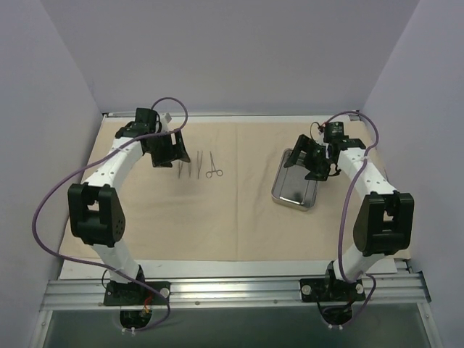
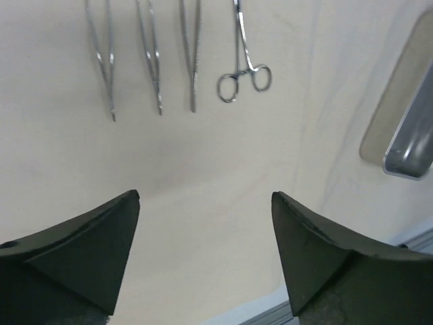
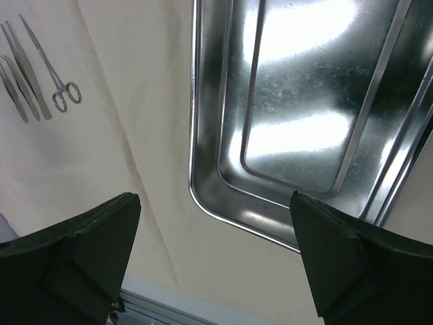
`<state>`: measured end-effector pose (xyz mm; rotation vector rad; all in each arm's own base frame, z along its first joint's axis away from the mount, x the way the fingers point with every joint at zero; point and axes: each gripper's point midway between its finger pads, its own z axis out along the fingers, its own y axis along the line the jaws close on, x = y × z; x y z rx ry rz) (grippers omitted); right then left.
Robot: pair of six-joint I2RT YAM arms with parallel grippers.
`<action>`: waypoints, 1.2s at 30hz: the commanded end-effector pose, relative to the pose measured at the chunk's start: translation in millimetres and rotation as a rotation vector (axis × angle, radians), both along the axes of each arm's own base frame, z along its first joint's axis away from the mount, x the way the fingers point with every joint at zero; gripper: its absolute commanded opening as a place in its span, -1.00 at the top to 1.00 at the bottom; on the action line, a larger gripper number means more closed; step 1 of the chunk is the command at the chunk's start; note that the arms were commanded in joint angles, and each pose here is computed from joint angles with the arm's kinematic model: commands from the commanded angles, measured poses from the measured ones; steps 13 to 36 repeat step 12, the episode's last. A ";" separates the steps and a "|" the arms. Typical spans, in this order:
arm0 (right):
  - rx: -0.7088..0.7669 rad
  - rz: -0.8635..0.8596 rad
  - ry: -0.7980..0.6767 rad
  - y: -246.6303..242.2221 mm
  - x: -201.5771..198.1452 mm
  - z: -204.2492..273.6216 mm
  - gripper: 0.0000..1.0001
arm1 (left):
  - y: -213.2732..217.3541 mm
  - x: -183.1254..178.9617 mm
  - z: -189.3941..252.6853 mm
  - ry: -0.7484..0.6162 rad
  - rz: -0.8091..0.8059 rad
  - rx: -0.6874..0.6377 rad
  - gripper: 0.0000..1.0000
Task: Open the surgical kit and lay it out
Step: Reset both arms
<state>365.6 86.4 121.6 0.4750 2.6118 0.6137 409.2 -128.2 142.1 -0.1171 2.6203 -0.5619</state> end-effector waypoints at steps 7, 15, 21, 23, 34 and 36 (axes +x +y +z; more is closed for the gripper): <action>-0.049 0.024 -0.180 12.9 -28.9 23.2 -1.00 | -43.4 -33.7 39.3 -0.115 0.007 -0.350 -0.87; 0.021 0.028 -0.325 27.5 -36.7 19.5 -1.00 | -61.7 -60.9 43.9 -0.162 -0.020 -0.529 -0.87; 0.021 0.028 -0.325 27.5 -36.7 19.5 -1.00 | -61.7 -60.9 43.9 -0.162 -0.020 -0.529 -0.87; 0.021 0.028 -0.325 27.5 -36.7 19.5 -1.00 | -61.7 -60.9 43.9 -0.162 -0.020 -0.529 -0.87; 0.021 0.028 -0.325 27.5 -36.7 19.5 -1.00 | -61.7 -60.9 43.9 -0.162 -0.020 -0.529 -0.87; 0.021 0.028 -0.325 27.5 -36.7 19.5 -1.00 | -61.7 -60.9 43.9 -0.162 -0.020 -0.529 -0.87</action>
